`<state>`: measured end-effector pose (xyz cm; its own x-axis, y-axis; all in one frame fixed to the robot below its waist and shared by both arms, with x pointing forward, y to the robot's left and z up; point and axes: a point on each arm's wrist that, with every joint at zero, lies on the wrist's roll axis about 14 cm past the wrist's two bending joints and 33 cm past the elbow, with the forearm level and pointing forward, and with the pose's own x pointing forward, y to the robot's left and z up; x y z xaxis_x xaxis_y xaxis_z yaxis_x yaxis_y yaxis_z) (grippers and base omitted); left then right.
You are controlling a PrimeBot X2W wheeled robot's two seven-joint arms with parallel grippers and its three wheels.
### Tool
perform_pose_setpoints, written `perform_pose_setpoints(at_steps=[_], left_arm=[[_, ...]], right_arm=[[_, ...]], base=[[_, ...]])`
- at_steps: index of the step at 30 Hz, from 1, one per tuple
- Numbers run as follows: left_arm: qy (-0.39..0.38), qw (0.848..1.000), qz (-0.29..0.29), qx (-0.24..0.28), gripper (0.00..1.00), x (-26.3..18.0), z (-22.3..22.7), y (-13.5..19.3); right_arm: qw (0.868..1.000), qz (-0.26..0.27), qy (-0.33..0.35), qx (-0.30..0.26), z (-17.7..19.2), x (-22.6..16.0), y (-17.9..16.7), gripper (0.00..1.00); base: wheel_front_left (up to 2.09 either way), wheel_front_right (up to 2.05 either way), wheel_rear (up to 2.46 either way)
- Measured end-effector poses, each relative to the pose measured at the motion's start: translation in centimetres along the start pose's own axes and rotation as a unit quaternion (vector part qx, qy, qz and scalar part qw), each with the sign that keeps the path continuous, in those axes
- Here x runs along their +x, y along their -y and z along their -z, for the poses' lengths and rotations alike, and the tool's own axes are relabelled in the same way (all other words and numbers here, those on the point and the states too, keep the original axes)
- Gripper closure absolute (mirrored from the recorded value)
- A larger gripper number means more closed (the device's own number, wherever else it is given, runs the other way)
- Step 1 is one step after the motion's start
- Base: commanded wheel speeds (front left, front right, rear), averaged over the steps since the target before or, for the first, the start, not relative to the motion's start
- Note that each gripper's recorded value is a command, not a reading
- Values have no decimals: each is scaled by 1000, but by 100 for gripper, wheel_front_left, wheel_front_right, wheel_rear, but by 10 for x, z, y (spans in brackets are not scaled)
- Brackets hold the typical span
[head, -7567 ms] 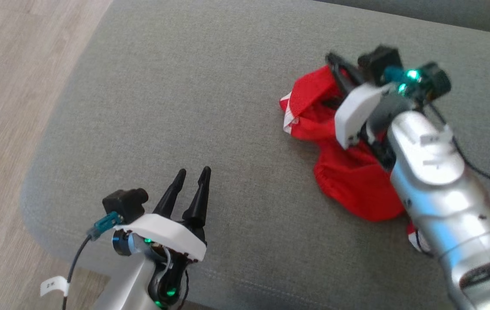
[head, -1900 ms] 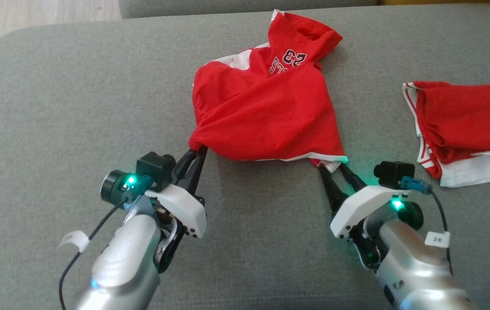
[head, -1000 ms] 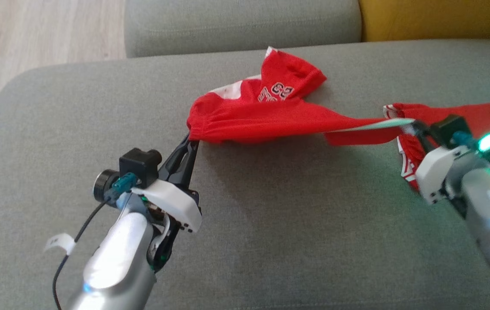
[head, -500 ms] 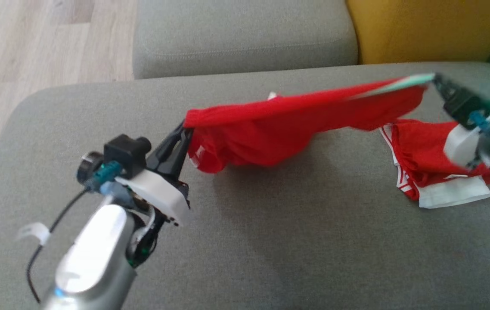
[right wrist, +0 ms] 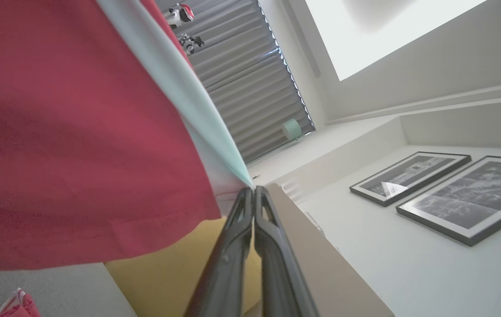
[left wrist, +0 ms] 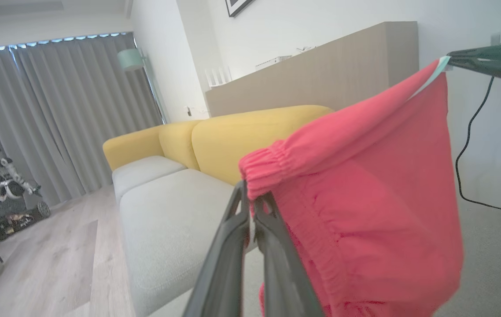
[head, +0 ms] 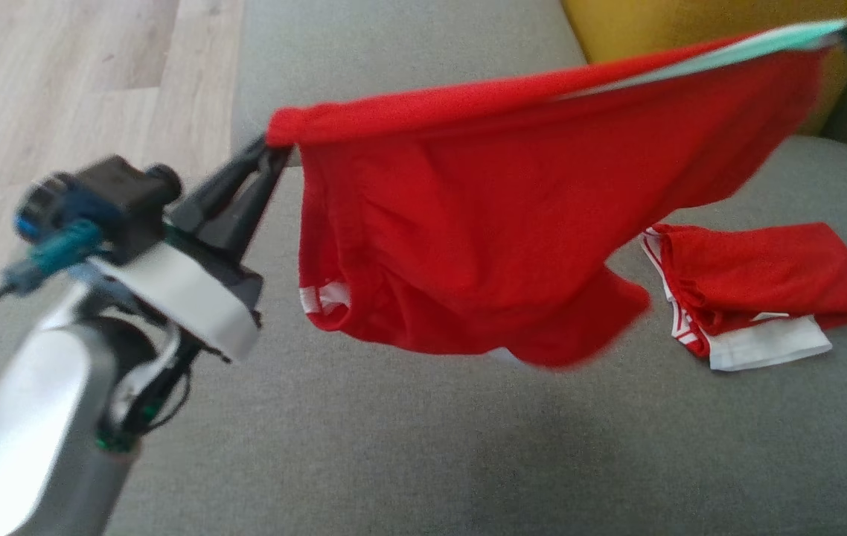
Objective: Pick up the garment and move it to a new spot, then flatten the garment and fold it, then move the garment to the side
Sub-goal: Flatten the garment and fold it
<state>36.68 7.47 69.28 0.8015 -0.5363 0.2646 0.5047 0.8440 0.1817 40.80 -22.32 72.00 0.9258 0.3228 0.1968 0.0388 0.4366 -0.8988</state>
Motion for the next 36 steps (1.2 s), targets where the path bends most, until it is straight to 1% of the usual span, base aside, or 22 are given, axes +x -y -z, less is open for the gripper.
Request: perform_pose_setpoints(at_steps=[3, 6, 8, 11, 12, 13, 18, 22, 25, 28, 31, 33, 36], left_arm=[[2, 1000, 1, 9, 100, -2, -14, -4], [-15, 1000, 3, -5, 100, 3, -11, -10], [-29, 1000, 1, -5, 100, 11, -4, -19], [-42, 999, 3, -18, 100, 34, 3, -35], [-43, 999, 2, -21, 100, 43, 5, -42], [-43, 999, -7, -21, 100, 67, 8, -60], [-17, 999, -43, -10, 100, 124, 13, -111], [9, 997, -77, 0, 100, 156, 21, -147], [28, 995, -94, 7, 100, 169, 27, -164], [26, 994, -106, 7, 100, 172, 47, -174], [-8, 994, -106, 2, 100, 168, 84, -171], [-34, 995, -97, -3, 100, 163, 114, -162], [-88, 992, -81, -23, 100, 143, 168, -141]], right_arm=[[1000, 14, -8, -7, -12, -10, 21, 100], [1000, 16, -17, 6, -19, -9, 29, 100], [999, -2, -29, 19, -15, -4, 20, 100], [998, -41, -35, 37, -10, 13, -4, 100], [997, -51, -35, 41, -8, 22, -10, 100], [997, -55, -36, 39, -2, 47, -9, 100], [998, -37, -19, 36, 0, 130, 4, 100], [999, -19, -1, 47, 2, 184, 7, 100], [999, -16, 8, 42, 8, 211, -1, 100], [998, -27, 9, 62, 19, 227, -25, 100], [994, -53, -7, 96, 37, 232, -65, 100], [989, -82, -30, 116, 56, 227, -103, 100], [977, -144, -72, 137, 84, 205, -172, 100]], base=[[0, 0, 0], [0, 0, 0], [0, 0, 0], [0, 0, 0], [0, 0, 0], [0, 0, 0], [0, 0, 0], [0, 0, 0], [0, 0, 0], [0, 0, 0], [0, 0, 0], [0, 0, 0], [0, 0, 0]])
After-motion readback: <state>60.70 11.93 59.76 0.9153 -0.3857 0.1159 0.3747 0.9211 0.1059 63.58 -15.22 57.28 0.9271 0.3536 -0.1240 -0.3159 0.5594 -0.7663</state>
